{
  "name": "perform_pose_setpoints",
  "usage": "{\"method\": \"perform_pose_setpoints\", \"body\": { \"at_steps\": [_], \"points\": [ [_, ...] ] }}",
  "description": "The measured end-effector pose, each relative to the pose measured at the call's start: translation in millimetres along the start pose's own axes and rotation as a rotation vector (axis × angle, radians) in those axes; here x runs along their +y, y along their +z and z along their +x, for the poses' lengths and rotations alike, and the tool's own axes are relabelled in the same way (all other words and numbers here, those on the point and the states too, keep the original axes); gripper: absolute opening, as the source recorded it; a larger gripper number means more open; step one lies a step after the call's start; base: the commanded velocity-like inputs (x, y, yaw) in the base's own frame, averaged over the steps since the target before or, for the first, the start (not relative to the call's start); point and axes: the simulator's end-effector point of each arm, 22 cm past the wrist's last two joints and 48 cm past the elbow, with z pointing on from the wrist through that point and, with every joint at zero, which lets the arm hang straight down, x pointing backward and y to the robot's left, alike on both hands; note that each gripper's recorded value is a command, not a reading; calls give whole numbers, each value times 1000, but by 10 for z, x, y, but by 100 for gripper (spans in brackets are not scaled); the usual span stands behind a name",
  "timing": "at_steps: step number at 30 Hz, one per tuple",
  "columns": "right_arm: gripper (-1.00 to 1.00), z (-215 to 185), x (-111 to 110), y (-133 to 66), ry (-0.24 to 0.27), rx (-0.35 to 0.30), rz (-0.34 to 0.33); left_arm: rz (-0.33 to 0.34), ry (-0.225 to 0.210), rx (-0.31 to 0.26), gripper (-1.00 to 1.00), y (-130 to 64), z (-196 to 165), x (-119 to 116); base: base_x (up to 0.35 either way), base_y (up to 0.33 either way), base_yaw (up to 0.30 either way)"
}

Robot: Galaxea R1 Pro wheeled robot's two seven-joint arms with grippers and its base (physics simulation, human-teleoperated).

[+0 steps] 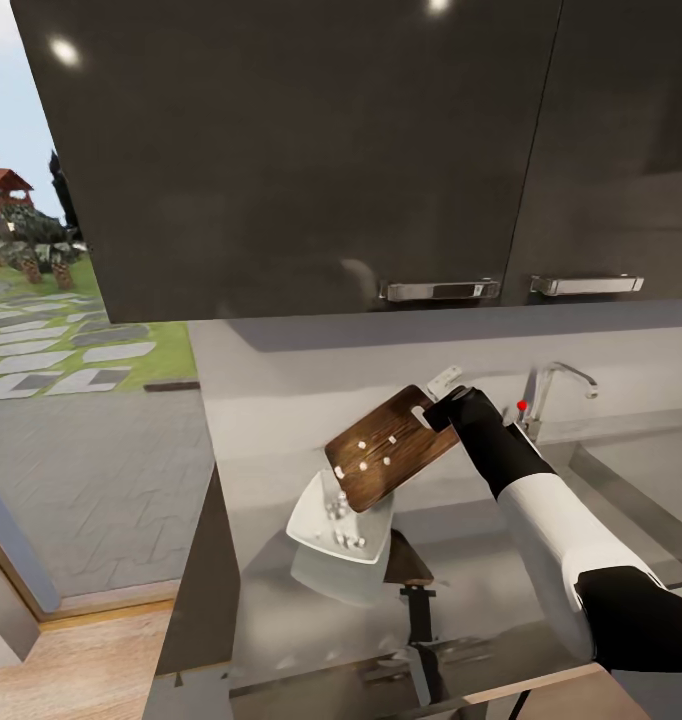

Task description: In the kitchen, take the Vidalia onion out of the sink, dice it on the chopping board with the paring knife, put the diced onion into the bowl on the countertop, then place both the paring knife and the chopping board into the sink.

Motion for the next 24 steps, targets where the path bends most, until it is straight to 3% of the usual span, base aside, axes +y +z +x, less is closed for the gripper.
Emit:
{"method": "perform_pose_setpoints", "body": {
  "at_steps": [24],
  "points": [
    [-100,-95,19,-60,12,-2,4,0,0,0,100,0,0,-1,0,0,0]
  ]
}}
